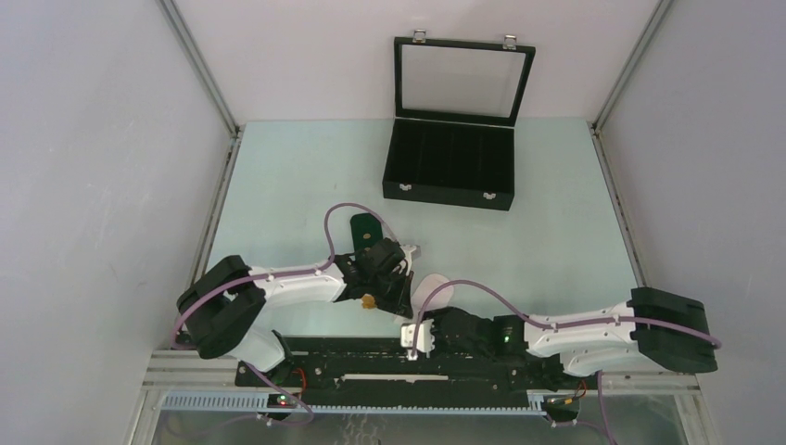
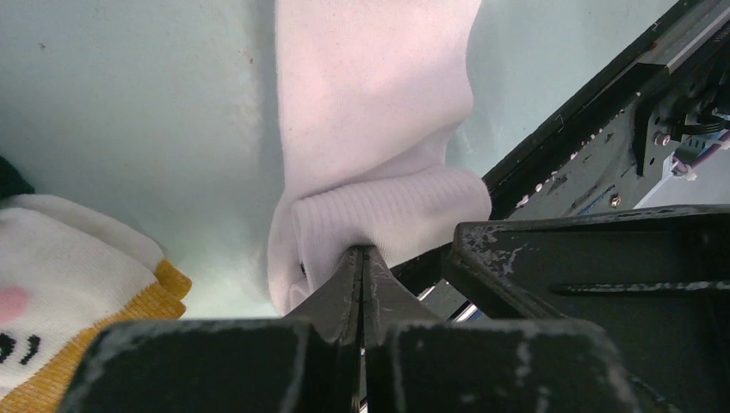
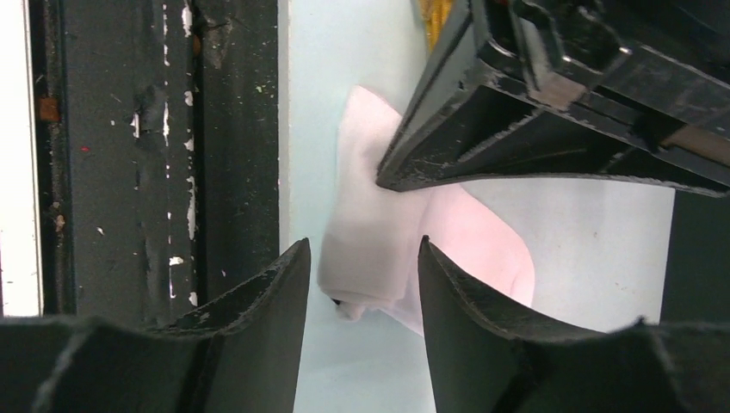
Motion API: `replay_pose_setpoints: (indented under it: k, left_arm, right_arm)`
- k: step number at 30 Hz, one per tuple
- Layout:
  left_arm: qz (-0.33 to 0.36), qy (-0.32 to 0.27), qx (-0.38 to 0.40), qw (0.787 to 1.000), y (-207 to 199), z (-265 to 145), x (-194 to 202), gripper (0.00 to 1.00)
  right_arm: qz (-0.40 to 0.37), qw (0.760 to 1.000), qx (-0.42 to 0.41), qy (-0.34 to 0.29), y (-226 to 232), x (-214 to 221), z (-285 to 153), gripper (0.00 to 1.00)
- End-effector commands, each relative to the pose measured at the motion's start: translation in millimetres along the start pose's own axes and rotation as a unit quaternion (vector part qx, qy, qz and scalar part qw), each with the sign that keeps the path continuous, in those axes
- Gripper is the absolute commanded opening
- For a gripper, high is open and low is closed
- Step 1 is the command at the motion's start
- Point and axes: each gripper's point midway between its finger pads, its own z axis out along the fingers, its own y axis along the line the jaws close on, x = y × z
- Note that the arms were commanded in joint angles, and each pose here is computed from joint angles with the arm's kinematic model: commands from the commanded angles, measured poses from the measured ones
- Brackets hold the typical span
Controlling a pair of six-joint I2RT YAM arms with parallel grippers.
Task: Roll the socks
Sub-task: Roll a pair of socks at the center of the board.
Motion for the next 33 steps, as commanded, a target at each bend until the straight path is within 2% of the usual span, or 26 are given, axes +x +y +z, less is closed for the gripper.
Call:
replay_pose_setpoints:
  k: [1,5,33]
  left_arm:
    - [0.013,0.012,-0.031,0.999,17.3,9.3,11.2,0.00]
    - [0.012,0.013,-0.029,0.999,17.1,9.3,12.0,0.00]
    - [0.013,0.015,-0.026,0.999,16.1,7.5,13.4,0.00]
  right_arm:
    - [-0.007,0.999,0.015,-0.034,-8.7,-29.4,6.7,0.54]
    - [-0.006,0.999,0.018,-0.028,-7.8,-27.3,13.2,0.50]
    - [0.053,0.998,0.028,0.036,0.5,13.4,28.2,0.50]
